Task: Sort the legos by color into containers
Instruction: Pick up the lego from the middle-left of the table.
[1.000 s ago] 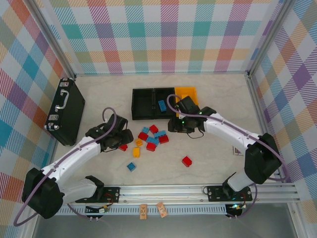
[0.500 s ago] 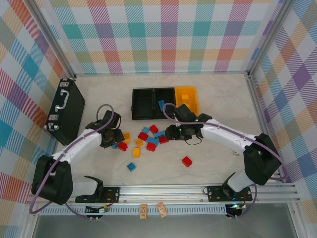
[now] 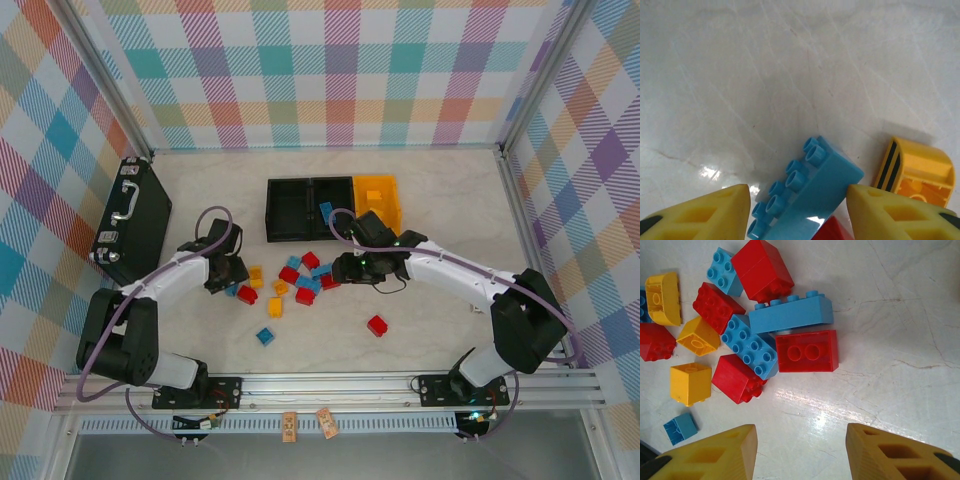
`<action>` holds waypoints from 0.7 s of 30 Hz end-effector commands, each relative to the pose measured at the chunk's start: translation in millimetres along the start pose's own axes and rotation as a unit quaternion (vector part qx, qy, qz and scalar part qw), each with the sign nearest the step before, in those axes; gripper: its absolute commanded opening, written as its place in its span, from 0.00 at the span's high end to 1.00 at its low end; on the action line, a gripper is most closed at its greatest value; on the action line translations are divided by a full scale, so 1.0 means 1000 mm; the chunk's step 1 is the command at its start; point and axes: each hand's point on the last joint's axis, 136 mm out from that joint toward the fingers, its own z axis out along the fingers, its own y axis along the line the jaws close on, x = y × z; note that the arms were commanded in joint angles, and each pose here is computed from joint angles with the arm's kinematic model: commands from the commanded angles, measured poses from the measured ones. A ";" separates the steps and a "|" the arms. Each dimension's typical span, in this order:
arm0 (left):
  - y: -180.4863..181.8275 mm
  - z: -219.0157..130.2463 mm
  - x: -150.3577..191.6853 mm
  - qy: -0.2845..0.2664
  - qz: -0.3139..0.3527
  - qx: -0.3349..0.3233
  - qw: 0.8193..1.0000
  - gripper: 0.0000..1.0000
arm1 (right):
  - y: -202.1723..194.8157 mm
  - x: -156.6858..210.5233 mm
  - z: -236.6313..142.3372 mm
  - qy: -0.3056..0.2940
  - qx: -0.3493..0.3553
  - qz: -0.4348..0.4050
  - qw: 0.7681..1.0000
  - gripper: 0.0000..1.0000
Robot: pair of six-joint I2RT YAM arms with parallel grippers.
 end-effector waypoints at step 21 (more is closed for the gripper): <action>0.020 0.025 0.014 0.041 0.005 -0.053 0.998 0.62 | 0.009 0.005 0.000 0.000 -0.023 0.008 1.000 0.51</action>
